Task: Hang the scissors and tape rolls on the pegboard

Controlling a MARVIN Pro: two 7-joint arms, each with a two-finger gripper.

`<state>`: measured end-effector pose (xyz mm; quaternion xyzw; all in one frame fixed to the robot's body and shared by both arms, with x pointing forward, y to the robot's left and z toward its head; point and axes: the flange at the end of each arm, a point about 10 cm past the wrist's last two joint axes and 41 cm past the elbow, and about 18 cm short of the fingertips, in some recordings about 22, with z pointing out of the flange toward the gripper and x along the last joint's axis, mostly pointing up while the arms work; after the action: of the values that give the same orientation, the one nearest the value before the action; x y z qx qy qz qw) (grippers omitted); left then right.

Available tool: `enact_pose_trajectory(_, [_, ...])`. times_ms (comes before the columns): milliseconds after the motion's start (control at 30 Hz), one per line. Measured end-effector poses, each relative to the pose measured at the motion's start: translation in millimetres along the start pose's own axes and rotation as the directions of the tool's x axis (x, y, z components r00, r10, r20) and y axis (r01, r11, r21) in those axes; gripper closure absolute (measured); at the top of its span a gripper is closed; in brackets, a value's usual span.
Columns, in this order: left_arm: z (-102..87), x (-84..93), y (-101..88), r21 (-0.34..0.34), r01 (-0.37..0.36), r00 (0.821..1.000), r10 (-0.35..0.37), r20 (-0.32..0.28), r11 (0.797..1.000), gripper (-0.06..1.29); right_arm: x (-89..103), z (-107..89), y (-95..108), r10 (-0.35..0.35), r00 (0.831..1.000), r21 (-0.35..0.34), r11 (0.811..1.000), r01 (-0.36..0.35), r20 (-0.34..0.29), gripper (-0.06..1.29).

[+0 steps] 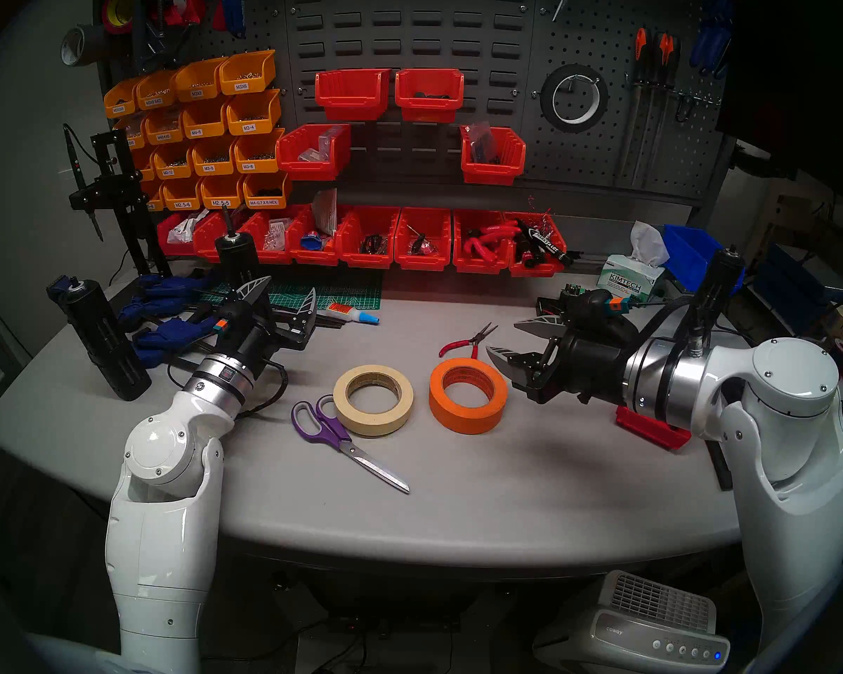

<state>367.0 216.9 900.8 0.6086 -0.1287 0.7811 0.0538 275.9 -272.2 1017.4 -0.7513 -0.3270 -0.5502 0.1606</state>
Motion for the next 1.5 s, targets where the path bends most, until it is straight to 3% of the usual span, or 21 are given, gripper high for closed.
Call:
enact_pose_trajectory(833, [0.0,0.0,0.0,0.0,0.0,1.0,0.0,0.0,1.0,0.0,-30.9,21.0,-7,0.019,0.996,0.052,0.998,-0.023,0.086,0.34])
enact_pose_trajectory(1500, [0.0,0.0,0.0,0.0,0.0,1.0,0.0,0.0,1.0,0.0,-33.7,37.7,-2,0.01,0.992,0.05,0.999,-0.016,0.122,0.34])
